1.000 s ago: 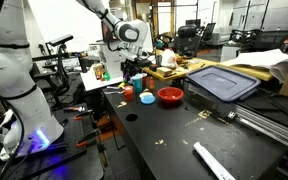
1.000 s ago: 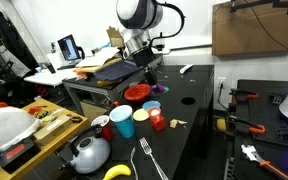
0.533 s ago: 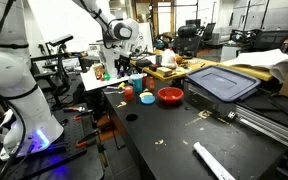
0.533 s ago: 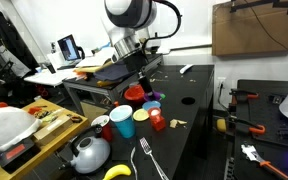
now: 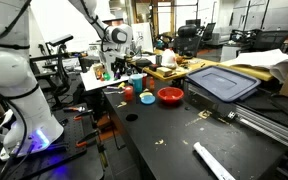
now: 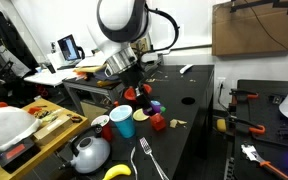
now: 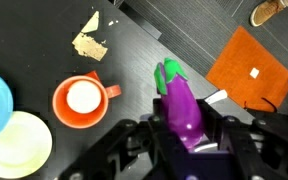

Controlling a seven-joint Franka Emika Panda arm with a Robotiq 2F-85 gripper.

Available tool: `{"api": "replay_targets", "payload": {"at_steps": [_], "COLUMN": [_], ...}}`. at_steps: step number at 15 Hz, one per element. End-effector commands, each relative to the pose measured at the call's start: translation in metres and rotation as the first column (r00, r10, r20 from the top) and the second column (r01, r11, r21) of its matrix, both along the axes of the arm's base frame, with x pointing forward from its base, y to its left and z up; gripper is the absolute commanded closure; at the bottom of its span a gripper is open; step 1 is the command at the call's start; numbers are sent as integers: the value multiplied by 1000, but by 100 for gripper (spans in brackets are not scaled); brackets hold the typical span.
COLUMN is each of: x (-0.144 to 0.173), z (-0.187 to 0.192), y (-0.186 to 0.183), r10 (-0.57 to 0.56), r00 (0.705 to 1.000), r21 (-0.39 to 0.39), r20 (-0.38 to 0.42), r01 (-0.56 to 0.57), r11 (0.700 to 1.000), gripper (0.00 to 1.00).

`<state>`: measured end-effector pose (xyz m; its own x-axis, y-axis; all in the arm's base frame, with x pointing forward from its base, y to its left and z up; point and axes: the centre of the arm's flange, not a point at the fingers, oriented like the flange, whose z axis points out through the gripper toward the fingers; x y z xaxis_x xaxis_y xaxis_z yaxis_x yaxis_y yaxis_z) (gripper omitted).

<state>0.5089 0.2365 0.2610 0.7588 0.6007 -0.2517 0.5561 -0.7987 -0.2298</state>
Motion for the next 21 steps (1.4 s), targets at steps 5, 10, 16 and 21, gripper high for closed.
{"api": "replay_targets", "payload": {"at_steps": [5, 10, 16, 21], "x": [31, 22, 9, 9], "z": [-65, -66, -78, -105], "y": [8, 13, 16, 19], "r10": [-171, -144, -113, -105], "r00": [985, 987, 987, 989], "r21": [-90, -67, -99, -127], "r20": [-20, -75, -112, -106], "r01": [169, 139, 102, 92], "r11": [982, 988, 990, 988], "gripper": [87, 87, 87, 87]}}
